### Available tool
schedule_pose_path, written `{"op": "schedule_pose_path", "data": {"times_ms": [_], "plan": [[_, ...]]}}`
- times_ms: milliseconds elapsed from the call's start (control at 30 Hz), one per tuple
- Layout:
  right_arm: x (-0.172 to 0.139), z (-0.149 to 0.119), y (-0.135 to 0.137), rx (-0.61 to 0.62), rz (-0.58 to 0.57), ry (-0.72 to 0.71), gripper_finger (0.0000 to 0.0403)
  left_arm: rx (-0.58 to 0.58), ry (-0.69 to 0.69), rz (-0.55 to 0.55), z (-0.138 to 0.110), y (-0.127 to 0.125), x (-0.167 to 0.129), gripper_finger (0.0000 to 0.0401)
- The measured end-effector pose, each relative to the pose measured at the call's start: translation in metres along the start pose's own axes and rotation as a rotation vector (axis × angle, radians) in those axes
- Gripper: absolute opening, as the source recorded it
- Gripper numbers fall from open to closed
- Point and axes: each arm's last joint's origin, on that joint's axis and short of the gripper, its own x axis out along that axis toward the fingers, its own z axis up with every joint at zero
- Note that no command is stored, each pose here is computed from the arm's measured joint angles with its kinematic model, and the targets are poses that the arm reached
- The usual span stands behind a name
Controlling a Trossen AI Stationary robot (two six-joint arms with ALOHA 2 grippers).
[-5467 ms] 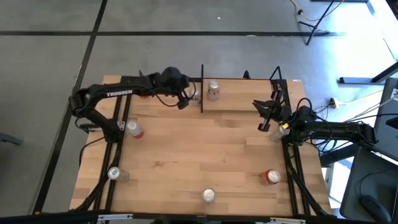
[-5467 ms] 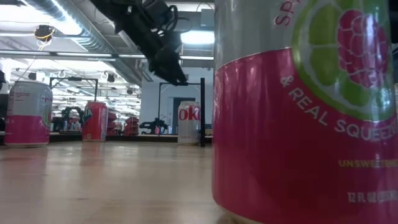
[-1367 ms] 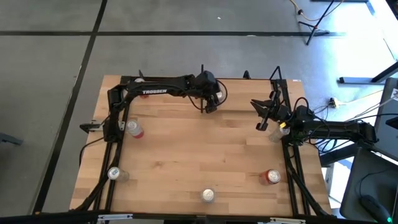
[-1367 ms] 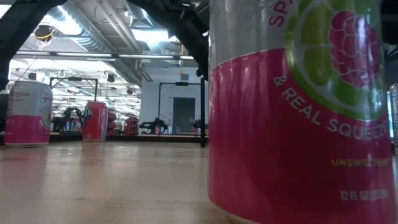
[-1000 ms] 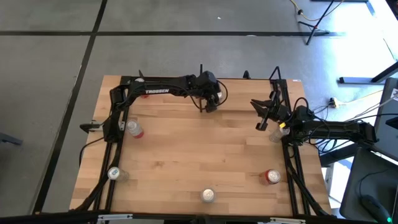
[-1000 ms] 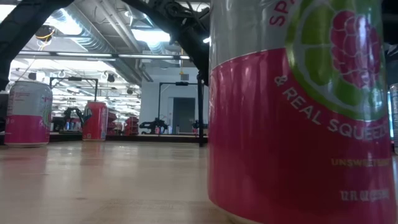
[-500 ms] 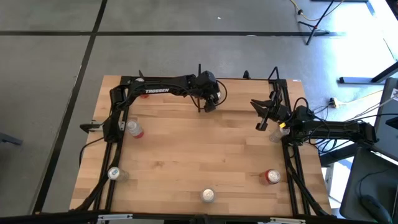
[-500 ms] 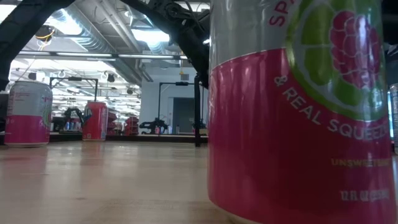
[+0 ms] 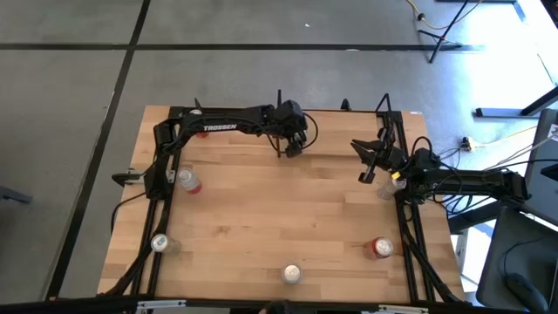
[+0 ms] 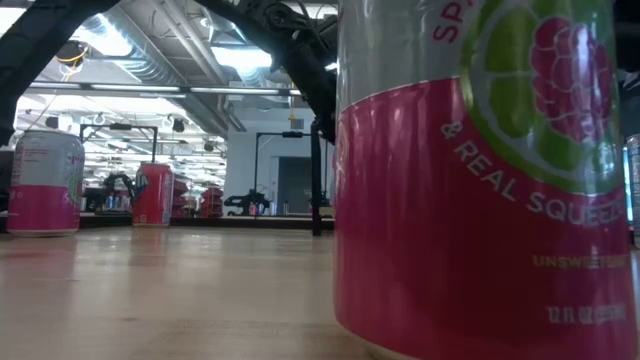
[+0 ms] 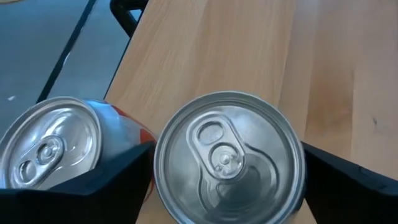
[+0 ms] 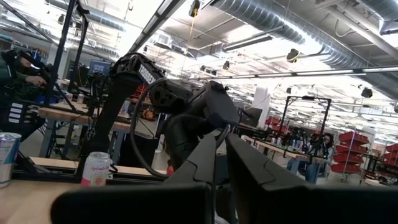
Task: Place canned beverage on shelf
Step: Put the red silver soda can on the shelf aligned with the other red silver soda can
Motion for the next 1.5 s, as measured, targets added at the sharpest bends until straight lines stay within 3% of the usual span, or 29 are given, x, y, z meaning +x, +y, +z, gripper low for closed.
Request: {"op": "schedule_pose_path", "data": {"times_ms": [367, 667, 767, 933, 1233, 1367, 1500], "plan": [[0.000, 0.000, 0.000, 0.000, 0.000, -0.001, 0.0028, 0.025, -0.066, 0.083, 0.026, -0.014, -0.033, 0.0352], [0.000, -0.001, 0.000, 0.000, 0.001, 0.003, 0.0028, 0.040, -0.112, 0.070, 0.031, -0.035, -0.030, 0.0351], [0.001, -0.001, 0.001, -0.001, 0.002, 0.006, 0.0028, 0.039, -0.130, 0.147, 0.031, -0.036, -0.020, 0.0351], [0.002, -0.001, 0.001, 0.000, 0.000, 0.003, 0.0028, 0.133, -0.109, 0.309, 0.030, -0.034, -0.009, 0.0351], [0.002, -0.002, 0.001, -0.001, -0.005, 0.010, 0.0028, 0.160, -0.061, 0.374, 0.025, -0.036, -0.003, 0.0351], [0.002, -0.002, 0.001, -0.001, -0.005, 0.013, 0.0028, 0.221, -0.017, 0.463, 0.024, -0.043, -0.005, 0.0351], [0.002, -0.002, 0.001, -0.001, -0.004, 0.013, 0.0028, 0.261, 0.008, 0.449, 0.022, -0.049, -0.006, 0.0351]]}}
